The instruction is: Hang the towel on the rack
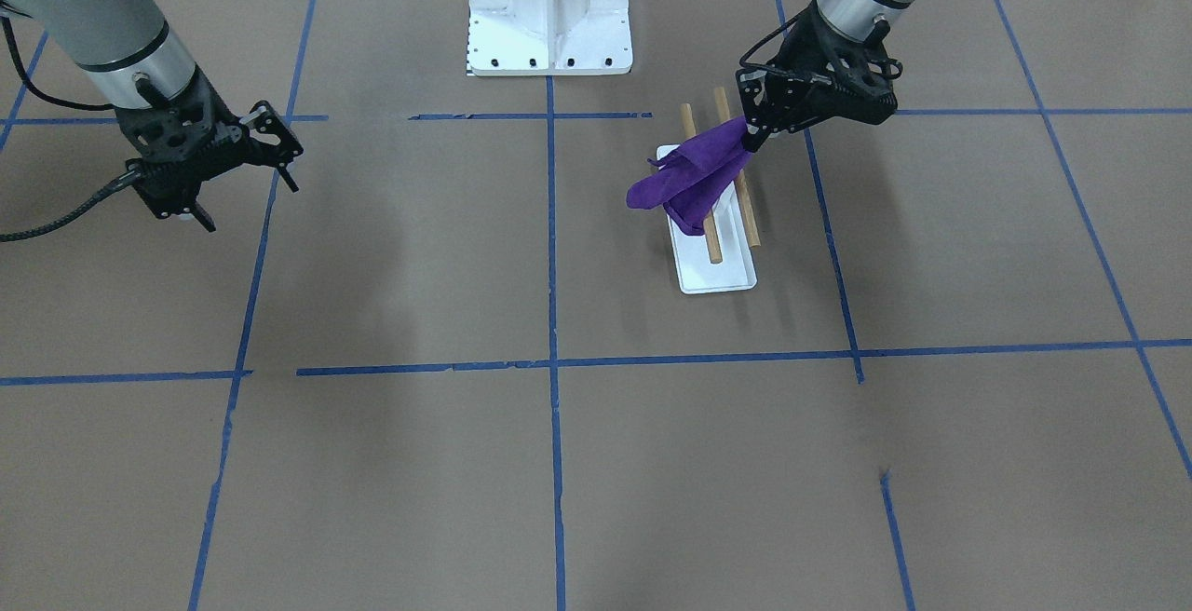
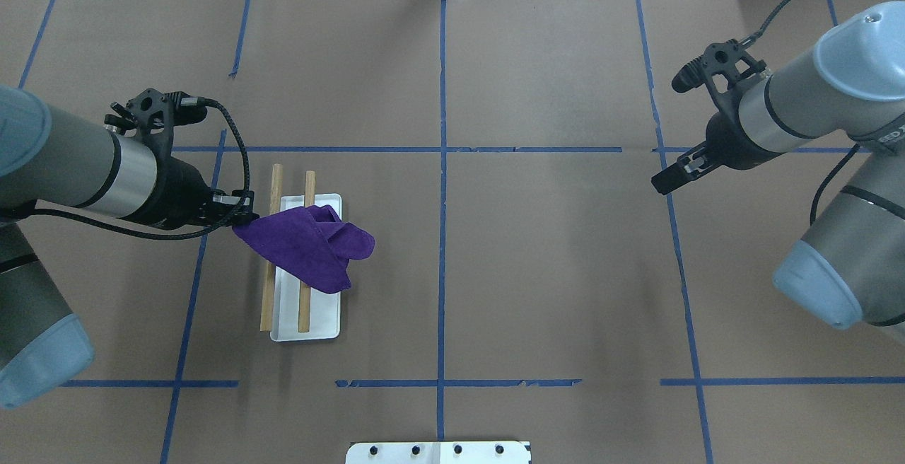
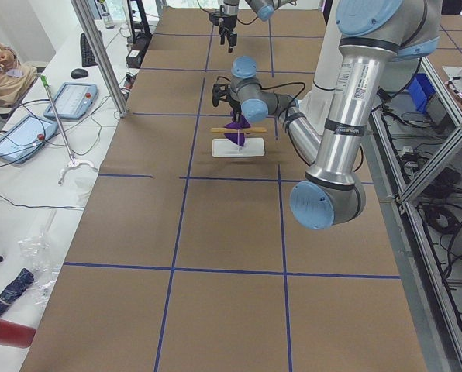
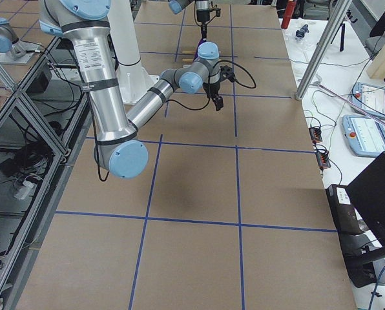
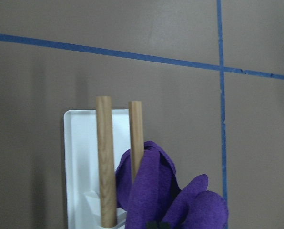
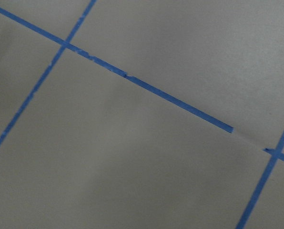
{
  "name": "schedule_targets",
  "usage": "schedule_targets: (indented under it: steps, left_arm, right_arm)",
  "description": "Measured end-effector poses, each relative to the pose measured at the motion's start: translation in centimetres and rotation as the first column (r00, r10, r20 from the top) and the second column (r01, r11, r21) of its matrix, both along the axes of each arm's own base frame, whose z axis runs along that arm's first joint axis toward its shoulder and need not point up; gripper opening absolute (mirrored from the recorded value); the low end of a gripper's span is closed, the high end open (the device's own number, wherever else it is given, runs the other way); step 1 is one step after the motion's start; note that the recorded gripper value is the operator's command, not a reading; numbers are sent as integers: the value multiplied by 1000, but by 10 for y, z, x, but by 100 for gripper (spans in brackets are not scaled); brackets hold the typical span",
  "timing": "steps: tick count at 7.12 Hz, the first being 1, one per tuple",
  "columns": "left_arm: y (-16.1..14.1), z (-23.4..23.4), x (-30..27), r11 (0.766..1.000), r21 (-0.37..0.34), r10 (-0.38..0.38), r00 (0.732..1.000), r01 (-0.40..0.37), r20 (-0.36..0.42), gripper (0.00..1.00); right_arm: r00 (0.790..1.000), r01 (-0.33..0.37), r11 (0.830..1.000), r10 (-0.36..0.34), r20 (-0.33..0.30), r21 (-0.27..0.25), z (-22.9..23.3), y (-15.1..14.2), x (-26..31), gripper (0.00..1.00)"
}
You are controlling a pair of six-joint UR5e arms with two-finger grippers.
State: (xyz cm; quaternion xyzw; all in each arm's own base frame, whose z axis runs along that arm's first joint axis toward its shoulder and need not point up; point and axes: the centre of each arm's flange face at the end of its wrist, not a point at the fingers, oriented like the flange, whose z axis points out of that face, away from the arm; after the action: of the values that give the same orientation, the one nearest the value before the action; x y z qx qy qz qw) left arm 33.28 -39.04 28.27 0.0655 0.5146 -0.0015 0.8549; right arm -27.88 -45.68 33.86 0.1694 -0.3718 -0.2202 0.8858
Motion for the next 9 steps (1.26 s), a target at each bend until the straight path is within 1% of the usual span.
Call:
schedule_targets:
  steps: [1, 2, 4, 5, 6, 7, 9]
  left_arm:
    - [1, 13, -3, 1000, 25, 18, 1000, -18, 26, 0]
    - [0, 23, -4, 998, 48, 35, 998, -37, 47, 0]
    - [-3, 38, -4, 996, 71, 54, 996, -59, 78, 0]
    - [-4, 42, -3, 995, 72, 57, 995, -63, 85, 6]
    - [-6, 45, -2, 995, 71, 58, 994, -65, 91, 99]
    - [-8, 50, 1, 993, 85, 68, 993, -77, 100, 100]
    - [-15, 60, 3, 983, 143, 101, 987, -119, 125, 100]
  right_arm:
    - [999, 15, 1000, -14, -29, 13, 18, -5, 15, 100]
    - [999, 24, 1000, -23, -44, 19, 30, -9, 26, 100]
    - [998, 33, 999, -33, -49, 17, 38, -12, 36, 100]
    - [998, 33, 999, -32, -49, 18, 39, -13, 38, 100]
    - [998, 30, 999, -29, -50, 16, 40, -14, 39, 100]
    - [998, 24, 1000, -23, -52, 9, 42, -16, 41, 100]
    - [998, -21, 999, 19, -62, -43, 55, -23, 54, 100]
